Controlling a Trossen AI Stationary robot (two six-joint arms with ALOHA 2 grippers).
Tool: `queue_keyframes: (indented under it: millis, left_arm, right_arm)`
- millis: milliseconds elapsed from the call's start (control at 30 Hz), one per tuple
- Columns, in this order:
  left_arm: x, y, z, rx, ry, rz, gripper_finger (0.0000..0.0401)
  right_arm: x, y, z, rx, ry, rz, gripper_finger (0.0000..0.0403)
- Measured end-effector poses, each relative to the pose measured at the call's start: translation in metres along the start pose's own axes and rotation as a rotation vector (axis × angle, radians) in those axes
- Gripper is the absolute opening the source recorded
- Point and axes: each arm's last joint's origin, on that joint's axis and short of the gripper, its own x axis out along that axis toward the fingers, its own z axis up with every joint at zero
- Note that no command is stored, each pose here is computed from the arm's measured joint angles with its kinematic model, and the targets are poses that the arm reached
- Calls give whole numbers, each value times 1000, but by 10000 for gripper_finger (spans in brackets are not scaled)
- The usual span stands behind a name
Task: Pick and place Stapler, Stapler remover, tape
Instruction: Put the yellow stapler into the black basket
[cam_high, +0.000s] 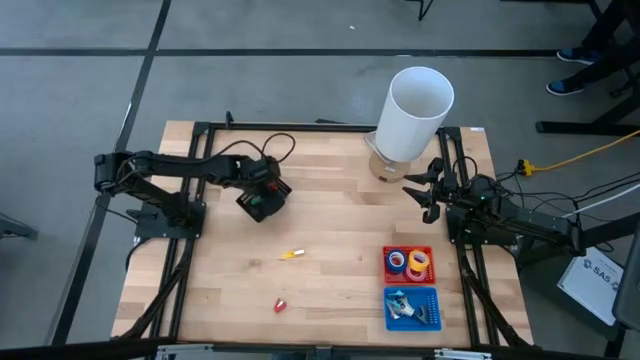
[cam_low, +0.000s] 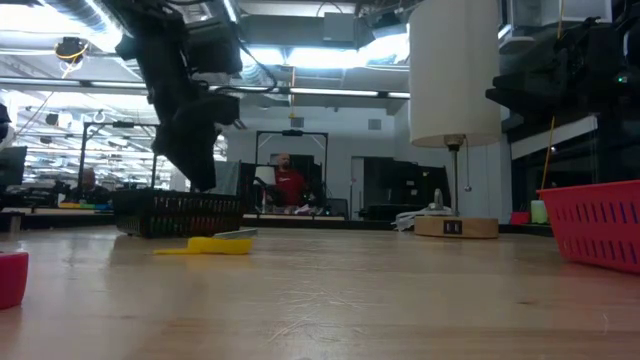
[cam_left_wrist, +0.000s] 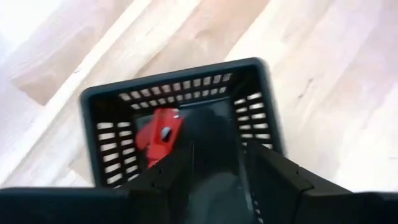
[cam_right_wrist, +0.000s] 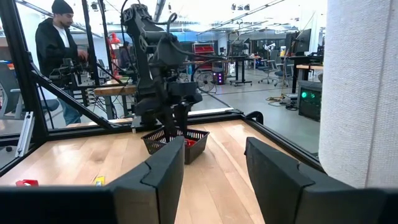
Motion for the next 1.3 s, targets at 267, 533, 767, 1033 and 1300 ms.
queue_keyframes:
  millis: [267, 533, 767, 1033, 1300]
  left_arm:
    - [-6, -22, 1, 62, -51, -76, 145]
    - [-11, -47, -2, 169, -132, -163, 145]
    - [-17, -72, -9, 238, -197, -251, 145]
    - [-25, -97, -26, 329, -213, -323, 145]
    - [-33, -120, -44, 401, -278, -335, 145]
  right_arm:
    - [0, 0, 0, 0, 0, 0, 171]
    - [0, 0, 0, 0, 0, 0, 171]
    - [0, 0, 0, 0, 0, 0, 171]
    - [0, 0, 0, 0, 0, 0, 171]
    - [0, 0, 0, 0, 0, 0, 171]
